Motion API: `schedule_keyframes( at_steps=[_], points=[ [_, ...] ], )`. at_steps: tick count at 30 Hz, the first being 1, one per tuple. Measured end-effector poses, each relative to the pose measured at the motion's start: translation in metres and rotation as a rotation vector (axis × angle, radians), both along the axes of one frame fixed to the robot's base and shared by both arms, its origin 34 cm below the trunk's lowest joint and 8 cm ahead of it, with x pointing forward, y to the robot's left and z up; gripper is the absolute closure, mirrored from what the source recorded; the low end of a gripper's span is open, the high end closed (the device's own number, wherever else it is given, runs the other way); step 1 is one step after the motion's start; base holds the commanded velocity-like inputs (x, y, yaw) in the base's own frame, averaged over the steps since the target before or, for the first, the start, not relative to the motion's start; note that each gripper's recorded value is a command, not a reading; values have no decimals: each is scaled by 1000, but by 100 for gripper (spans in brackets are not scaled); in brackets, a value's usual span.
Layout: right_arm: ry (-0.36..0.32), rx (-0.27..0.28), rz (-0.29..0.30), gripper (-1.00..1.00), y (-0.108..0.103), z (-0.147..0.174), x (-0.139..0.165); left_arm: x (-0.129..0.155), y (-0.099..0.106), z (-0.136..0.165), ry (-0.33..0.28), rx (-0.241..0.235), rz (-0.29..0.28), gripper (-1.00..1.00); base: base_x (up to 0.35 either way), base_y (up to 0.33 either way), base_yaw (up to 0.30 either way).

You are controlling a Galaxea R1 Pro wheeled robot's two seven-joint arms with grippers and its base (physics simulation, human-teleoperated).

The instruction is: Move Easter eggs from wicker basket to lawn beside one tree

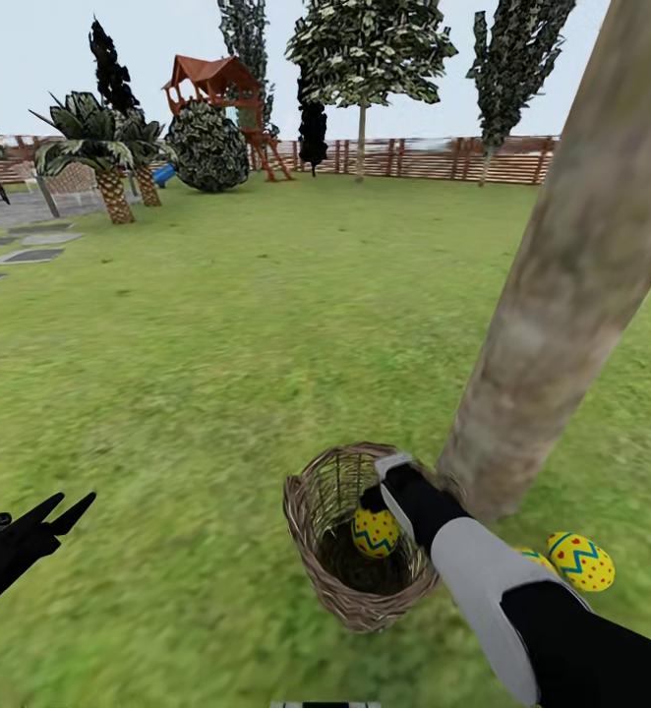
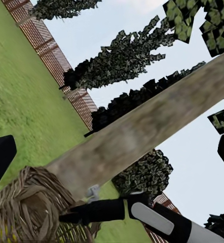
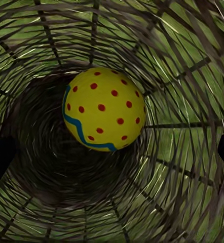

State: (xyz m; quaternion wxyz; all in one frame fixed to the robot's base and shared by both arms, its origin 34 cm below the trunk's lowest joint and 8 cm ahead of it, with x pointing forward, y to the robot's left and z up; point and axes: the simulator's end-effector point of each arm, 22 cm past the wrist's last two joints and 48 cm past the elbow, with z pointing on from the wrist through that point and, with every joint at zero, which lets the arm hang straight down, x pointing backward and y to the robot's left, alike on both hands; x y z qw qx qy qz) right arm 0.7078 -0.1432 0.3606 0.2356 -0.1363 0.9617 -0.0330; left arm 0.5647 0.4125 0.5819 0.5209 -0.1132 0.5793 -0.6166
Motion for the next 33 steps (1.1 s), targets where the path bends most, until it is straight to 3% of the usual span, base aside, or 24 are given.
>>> schedule_keyframes(
  at_steps=[18,27,33],
  points=[
    [15,16,5,-100,4,-44,-2,4,0,-39,79,0,1,-100,0,0,0],
    [-5,27,9,-100,6,-57,6,5,0,-58,116,0,1,-100,0,0,0],
    [-6,26,20,-100,7,-54,11,1,-7,-71,143,-25,8,-100,0,0,0]
  ],
)
